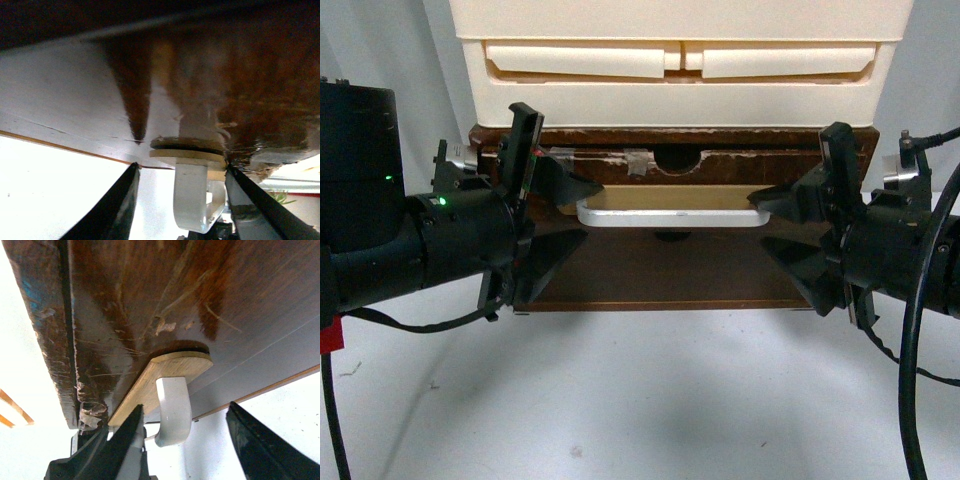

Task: Open drawer

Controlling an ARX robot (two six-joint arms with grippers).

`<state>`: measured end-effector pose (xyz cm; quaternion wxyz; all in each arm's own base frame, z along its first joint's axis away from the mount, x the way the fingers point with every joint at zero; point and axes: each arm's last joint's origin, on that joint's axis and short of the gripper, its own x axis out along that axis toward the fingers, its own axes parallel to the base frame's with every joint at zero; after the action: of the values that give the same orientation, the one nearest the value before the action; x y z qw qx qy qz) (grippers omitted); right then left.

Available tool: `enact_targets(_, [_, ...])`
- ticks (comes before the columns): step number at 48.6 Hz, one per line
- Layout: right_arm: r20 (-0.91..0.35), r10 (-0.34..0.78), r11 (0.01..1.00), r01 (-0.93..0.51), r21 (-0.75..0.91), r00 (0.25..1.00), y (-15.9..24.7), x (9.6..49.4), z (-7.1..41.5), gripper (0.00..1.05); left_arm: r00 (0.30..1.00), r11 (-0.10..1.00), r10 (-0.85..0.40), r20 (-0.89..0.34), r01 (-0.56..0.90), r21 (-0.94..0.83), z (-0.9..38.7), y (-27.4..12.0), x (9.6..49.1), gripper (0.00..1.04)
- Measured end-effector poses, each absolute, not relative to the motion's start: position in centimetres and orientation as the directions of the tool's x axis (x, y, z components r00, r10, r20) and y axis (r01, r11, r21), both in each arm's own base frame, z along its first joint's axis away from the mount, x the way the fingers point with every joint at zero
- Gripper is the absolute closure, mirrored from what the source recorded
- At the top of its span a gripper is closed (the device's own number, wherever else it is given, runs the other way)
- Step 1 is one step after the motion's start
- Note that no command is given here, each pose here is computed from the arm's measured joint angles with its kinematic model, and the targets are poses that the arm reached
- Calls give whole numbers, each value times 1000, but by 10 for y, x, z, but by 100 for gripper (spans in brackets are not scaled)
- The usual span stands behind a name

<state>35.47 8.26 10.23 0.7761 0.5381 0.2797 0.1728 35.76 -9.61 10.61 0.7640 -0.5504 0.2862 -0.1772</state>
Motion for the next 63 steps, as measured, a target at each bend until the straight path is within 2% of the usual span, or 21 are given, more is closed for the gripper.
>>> enact_targets(4, [-247, 569, 363, 30, 931, 784, 83, 355, 101, 65, 773, 325, -590, -234, -39, -945, 106, -97, 358, 63])
enact_targets(13, [-232, 568, 360, 15, 933, 789, 85, 355, 101, 84, 768, 321, -601, -221, -21, -947, 108, -97, 358, 79])
enact_targets(20, [-233, 564, 335, 38, 942, 792, 84, 354, 101, 90, 769, 319, -599, -223, -26, -948, 105, -97, 357, 91])
enact_targets(35, [-232, 567, 328, 42, 944, 790, 87, 334, 100, 90, 769, 302, -608, -200, -9, -953, 104, -97, 338, 92])
enact_targets(59, [-276, 603, 335, 77, 939, 748, 86, 240, 105, 91, 725, 308, -651, -223, -16, -951, 107, -89, 247, 93])
enact_targets(63, [-281, 608, 336, 80, 938, 743, 86, 227, 107, 91, 721, 316, -654, -230, -17, -949, 109, -89, 232, 86])
